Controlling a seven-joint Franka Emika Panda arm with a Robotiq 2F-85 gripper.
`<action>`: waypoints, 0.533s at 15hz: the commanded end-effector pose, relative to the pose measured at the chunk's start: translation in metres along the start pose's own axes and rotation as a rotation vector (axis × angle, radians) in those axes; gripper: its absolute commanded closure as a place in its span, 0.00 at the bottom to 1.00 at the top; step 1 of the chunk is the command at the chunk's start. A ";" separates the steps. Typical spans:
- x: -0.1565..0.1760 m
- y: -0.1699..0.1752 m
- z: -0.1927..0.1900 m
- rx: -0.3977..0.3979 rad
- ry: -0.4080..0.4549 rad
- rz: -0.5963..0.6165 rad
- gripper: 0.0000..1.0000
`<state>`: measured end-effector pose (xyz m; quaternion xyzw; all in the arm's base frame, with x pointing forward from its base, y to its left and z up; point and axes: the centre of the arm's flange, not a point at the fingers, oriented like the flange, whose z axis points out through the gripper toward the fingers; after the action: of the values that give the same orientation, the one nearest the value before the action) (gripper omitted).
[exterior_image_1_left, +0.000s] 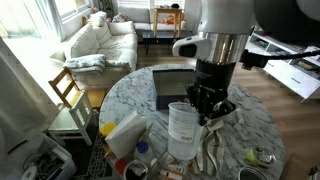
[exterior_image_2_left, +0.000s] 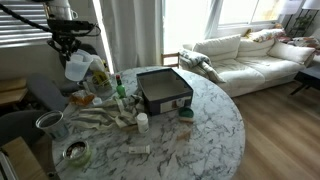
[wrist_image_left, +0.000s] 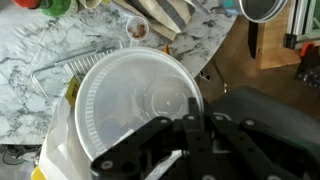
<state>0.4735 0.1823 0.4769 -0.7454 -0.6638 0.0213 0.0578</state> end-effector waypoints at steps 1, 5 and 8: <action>0.014 0.005 0.017 -0.101 -0.101 -0.139 0.99; 0.029 0.012 0.030 -0.234 -0.192 -0.273 0.99; 0.034 0.018 0.043 -0.362 -0.243 -0.358 0.99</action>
<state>0.4914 0.2160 0.4521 -0.6439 -0.7588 0.0007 -0.0983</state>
